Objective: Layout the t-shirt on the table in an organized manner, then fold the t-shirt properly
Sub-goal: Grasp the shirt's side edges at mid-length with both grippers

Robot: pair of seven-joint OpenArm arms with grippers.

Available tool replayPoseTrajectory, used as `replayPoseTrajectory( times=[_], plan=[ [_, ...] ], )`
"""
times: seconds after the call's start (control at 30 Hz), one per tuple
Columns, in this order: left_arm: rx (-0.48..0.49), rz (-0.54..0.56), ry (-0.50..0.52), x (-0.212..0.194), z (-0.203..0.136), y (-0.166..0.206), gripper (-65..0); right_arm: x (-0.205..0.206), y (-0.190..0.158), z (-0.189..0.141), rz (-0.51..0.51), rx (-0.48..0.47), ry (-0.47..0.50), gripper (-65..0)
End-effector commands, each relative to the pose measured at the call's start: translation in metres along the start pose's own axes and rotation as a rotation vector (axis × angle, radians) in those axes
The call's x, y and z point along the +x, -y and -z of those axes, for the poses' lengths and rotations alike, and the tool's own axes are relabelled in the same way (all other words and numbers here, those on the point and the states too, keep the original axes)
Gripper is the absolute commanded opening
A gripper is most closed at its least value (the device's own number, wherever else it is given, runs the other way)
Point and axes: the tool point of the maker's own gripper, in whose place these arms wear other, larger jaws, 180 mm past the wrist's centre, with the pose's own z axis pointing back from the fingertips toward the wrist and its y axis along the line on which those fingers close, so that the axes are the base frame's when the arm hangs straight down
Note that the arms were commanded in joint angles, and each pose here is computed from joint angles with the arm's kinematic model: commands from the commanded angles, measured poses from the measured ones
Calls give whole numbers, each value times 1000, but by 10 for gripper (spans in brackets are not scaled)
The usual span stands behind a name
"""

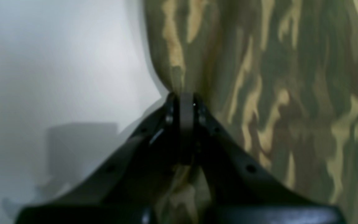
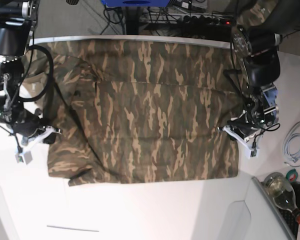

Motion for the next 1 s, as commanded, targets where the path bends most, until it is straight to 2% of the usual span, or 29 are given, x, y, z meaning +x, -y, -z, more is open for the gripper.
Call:
replayPoseTrajectory(
  times=[0.0,0.2,0.33,0.6,0.77,0.87,0.9,0.97],
  plan=[
    [18,24,53,26,-10,-8,-650,23,-1,-5,-15,9,60,-648],
    [89,147,52,44,-58,-8,-650,21,-2,-4,-15,11,54,-648],
    [132,194,-16,30,-83,-13,-650,21,-2,-4,-14,12,54,-648],
    [143,200,-147,-33,-93,-21,-650,20,-3,-3,-13,13,52,-648],
    [133,194,-174,-47,-93,-17,-650,20,-3,-3,-13,13,52,-648],
    [145,196,-226,-57,-98,-20,-650,20,-3,-3,-12,14,51,-648],
    [151,201,-231,-56,-102,-20,-579,20,-3,-3,-12,14,51,-648],
    [160,209,-230,-56,-110,-19,-395,20,-3,-3,-12,14,51,-648]
  ],
)
